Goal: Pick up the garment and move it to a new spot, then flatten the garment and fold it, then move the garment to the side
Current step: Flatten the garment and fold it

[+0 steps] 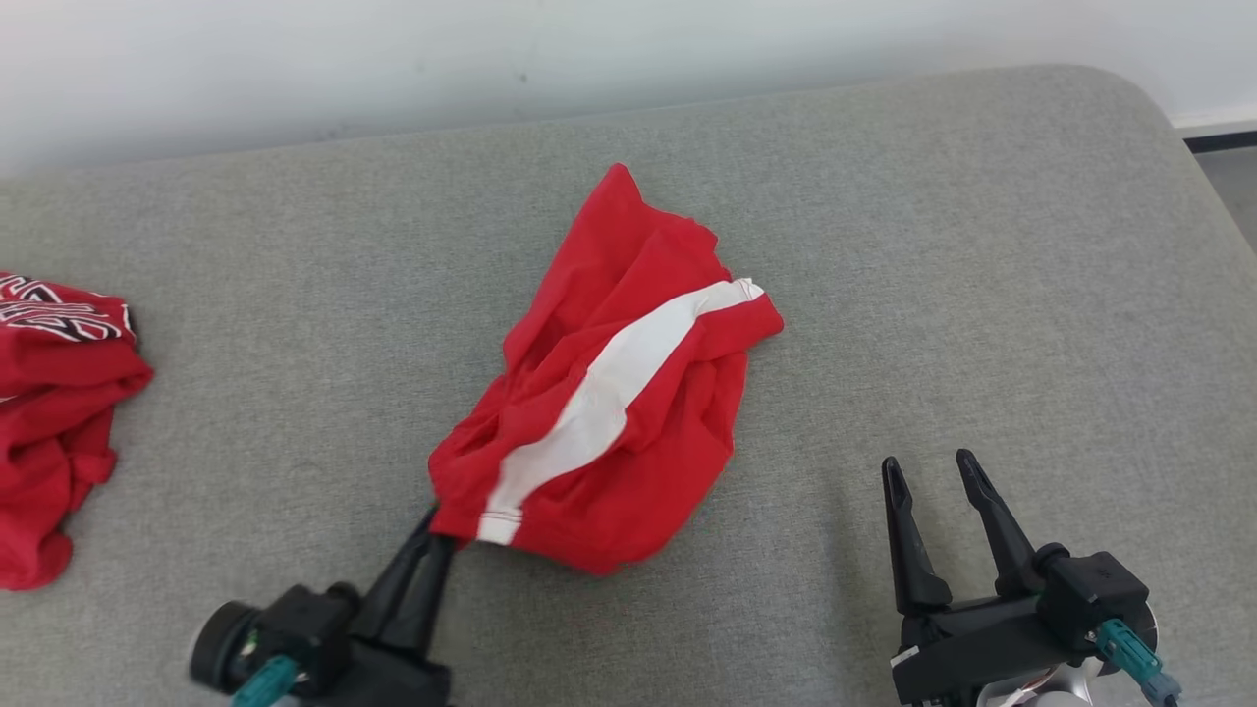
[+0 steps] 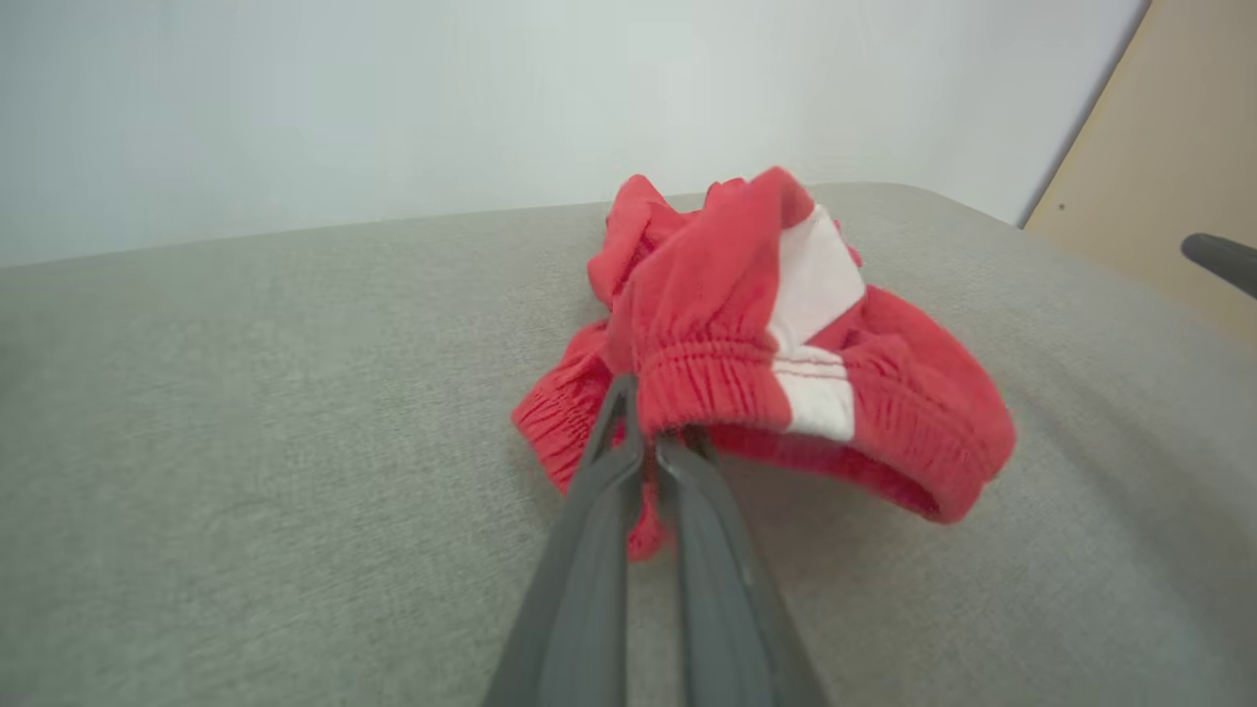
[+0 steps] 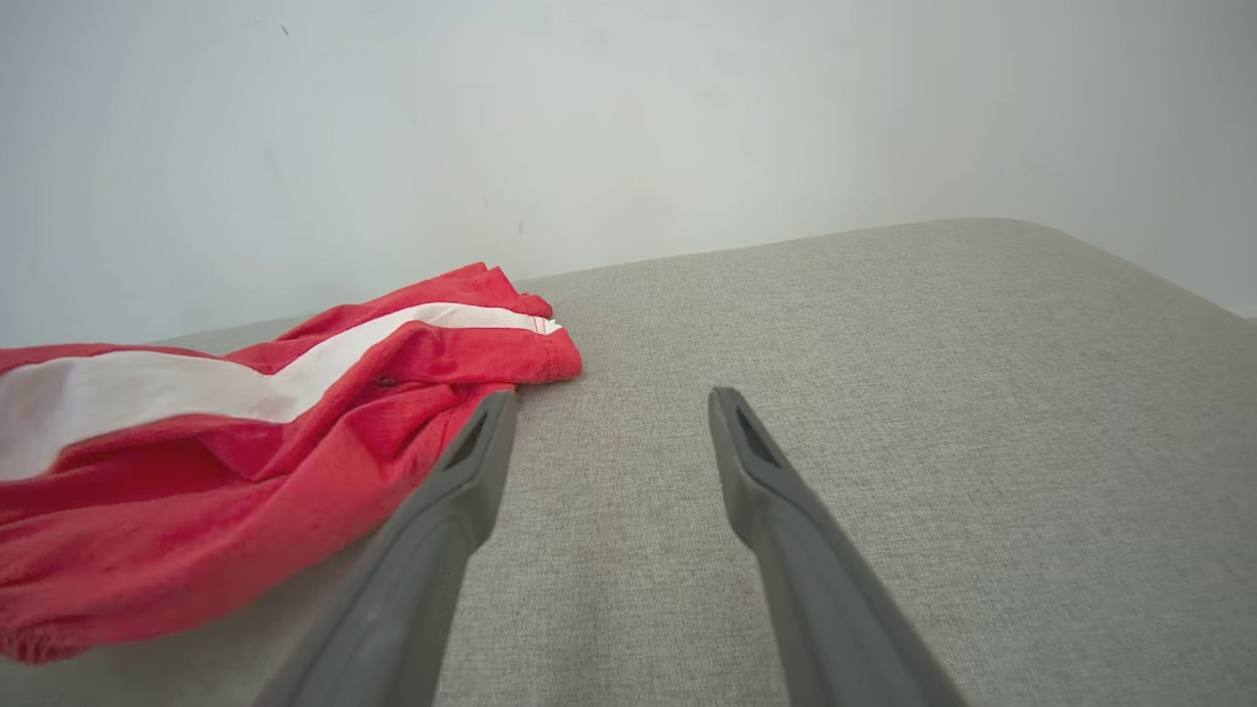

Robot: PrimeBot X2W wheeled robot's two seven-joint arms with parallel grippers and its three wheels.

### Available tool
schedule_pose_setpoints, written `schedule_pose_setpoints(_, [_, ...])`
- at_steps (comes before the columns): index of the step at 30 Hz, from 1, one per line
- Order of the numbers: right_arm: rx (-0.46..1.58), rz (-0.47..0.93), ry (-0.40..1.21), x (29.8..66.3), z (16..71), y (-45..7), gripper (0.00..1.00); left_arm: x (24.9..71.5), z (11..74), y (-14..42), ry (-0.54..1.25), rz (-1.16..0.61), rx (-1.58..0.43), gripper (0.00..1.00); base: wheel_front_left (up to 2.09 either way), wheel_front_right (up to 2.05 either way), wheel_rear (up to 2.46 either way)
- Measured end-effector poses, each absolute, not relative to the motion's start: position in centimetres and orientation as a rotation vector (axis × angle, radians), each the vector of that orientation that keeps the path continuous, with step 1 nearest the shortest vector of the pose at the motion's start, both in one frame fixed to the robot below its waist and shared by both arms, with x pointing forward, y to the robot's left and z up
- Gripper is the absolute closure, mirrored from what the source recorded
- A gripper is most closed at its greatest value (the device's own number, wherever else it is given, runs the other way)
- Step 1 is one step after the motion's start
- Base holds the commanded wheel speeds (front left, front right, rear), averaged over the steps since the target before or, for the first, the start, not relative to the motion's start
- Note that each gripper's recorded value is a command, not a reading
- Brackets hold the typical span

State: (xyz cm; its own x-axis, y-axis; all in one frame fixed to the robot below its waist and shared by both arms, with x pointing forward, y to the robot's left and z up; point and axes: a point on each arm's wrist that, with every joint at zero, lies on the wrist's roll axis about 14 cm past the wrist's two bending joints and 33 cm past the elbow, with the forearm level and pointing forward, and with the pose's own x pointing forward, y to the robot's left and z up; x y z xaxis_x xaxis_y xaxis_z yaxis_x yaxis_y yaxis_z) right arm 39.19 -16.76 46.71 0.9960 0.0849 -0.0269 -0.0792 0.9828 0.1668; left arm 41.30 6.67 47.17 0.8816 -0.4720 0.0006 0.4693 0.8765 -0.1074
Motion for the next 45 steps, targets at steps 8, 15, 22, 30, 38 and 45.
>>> schedule_pose_setpoints(8, [0.172, 0.109, 0.04, 39.3, 46.6, -15.8, 0.0, 41.1, 46.4, 13.1, 0.047, -0.322, -0.055, 1.0, 0.0, 0.0, 0.0])
schedule_pose_setpoints(15, [0.169, 0.125, 0.036, 39.0, 46.8, -15.3, 0.0, 41.0, 48.2, 14.4, -0.007, -0.248, -0.107, 0.0, 0.0, 0.0, 0.0])
schedule_pose_setpoints(22, [0.168, 0.132, 0.028, 38.5, 47.1, -15.1, 0.0, 39.9, 50.2, 16.6, -0.078, -0.13, -0.139, 0.0, 0.0, 0.0, 0.0])
schedule_pose_setpoints(30, [0.164, 0.14, 0.016, 38.4, 47.6, -14.9, 0.0, 39.5, 53.0, 19.5, -0.17, -0.024, -0.149, 0.0, 0.0, 0.0, 0.0])
schedule_pose_setpoints(38, [0.149, 0.128, 0.012, 38.1, 47.7, -15.4, 0.0, 39.7, 52.8, 20.3, -0.166, 0.013, -0.127, 0.0, 0.0, 0.0, 0.0])
schedule_pose_setpoints(45, [0.137, 0.118, 0.005, 37.8, 48.0, -15.9, 0.0, 39.6, 51.5, 19.6, -0.123, -0.004, -0.118, 0.0, 0.0, 0.0, 0.0])
